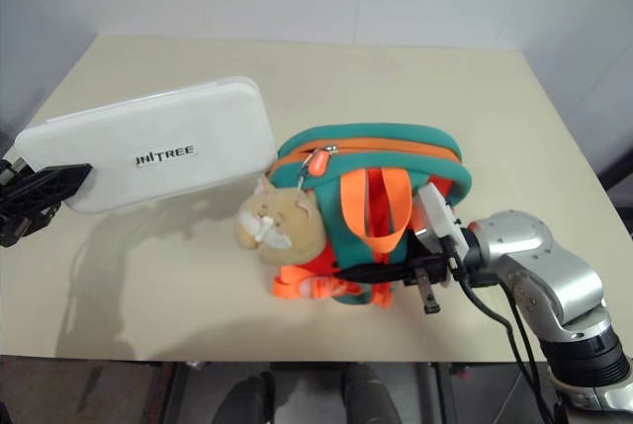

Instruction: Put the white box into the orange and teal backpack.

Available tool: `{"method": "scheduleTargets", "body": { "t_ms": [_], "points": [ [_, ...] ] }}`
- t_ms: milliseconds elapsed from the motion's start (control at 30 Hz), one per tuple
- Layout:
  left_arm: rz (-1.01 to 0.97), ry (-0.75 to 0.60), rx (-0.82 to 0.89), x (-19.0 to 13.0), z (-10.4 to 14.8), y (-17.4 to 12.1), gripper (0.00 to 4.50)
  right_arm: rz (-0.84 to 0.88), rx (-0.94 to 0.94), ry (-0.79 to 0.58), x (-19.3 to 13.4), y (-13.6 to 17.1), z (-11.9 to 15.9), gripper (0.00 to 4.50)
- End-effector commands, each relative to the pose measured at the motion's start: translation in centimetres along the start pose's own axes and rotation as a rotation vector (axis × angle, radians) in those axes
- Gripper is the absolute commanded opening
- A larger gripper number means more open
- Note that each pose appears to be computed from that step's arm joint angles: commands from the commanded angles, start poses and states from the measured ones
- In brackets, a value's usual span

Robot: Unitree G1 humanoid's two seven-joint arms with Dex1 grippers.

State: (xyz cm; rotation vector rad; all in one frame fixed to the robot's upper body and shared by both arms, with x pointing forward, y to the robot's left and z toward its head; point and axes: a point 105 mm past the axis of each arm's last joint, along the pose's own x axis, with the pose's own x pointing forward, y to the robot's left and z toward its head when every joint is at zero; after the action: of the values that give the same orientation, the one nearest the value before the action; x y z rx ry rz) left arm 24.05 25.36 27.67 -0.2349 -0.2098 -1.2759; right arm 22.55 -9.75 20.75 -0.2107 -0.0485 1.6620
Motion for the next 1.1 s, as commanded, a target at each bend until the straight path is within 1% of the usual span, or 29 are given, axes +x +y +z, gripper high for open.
{"method": "scheduleTargets", "body": {
  "t_ms": [33, 233, 333, 400, 533, 633, 733, 800, 867, 933, 1100],
  "points": [
    [-0.086, 0.022, 0.038, 0.7, 1.1, -1.4, 1.29, -0.004, -0.065, -0.056, -0.1, 0.3, 1.5, 0.0],
    [-0.117, 0.073, 0.045, 1.0, 0.6, -1.4, 1.29, -0.019, -0.071, -0.059, -0.1, 0.0, 1.5, 0.0],
    [-0.145, 0.168, 0.067, 1.1, -0.7, -1.3, 1.29, -0.022, -0.074, -0.059, 0.0, -0.1, 1.4, 0.0],
    [-0.164, 0.213, 0.095, 1.4, -1.1, -0.9, 1.29, -0.023, -0.077, -0.06, 0.0, -0.2, 1.5, 0.0],
    [-0.182, 0.307, 0.176, 2.7, -1.4, 0.4, 1.29, -0.023, -0.081, -0.062, 0.1, -0.4, 1.5, 0.0],
    [-0.192, 0.353, 0.224, 3.8, -1.5, 1.1, 1.29, -0.025, -0.083, -0.063, 0.2, -0.4, 1.4, 0.0],
    [-0.181, 0.433, 0.297, 6.3, -1.8, 2.1, 1.29, -0.029, -0.083, -0.062, 0.2, -0.5, 1.4, 0.0],
    [-0.191, 0.457, 0.328, 7.7, -1.9, 2.2, 1.29, -0.031, -0.081, -0.062, 0.3, -0.6, 1.4, 0.0],
    [-0.194, 0.452, 0.355, 9.0, -1.9, 2.5, 1.29, -0.034, -0.08, -0.062, 0.3, -0.6, 1.3, 0.0],
    [-0.197, 0.449, 0.374, 11.1, -2.2, 2.6, 1.29, -0.036, -0.08, -0.064, 0.3, -0.7, 1.3, 0.0],
    [-0.287, 0.404, 0.367, 15.5, -3.8, 1.6, 1.28, -0.038, -0.08, -0.072, 0.4, -0.9, 1.3, 0.0]
  ]
}}
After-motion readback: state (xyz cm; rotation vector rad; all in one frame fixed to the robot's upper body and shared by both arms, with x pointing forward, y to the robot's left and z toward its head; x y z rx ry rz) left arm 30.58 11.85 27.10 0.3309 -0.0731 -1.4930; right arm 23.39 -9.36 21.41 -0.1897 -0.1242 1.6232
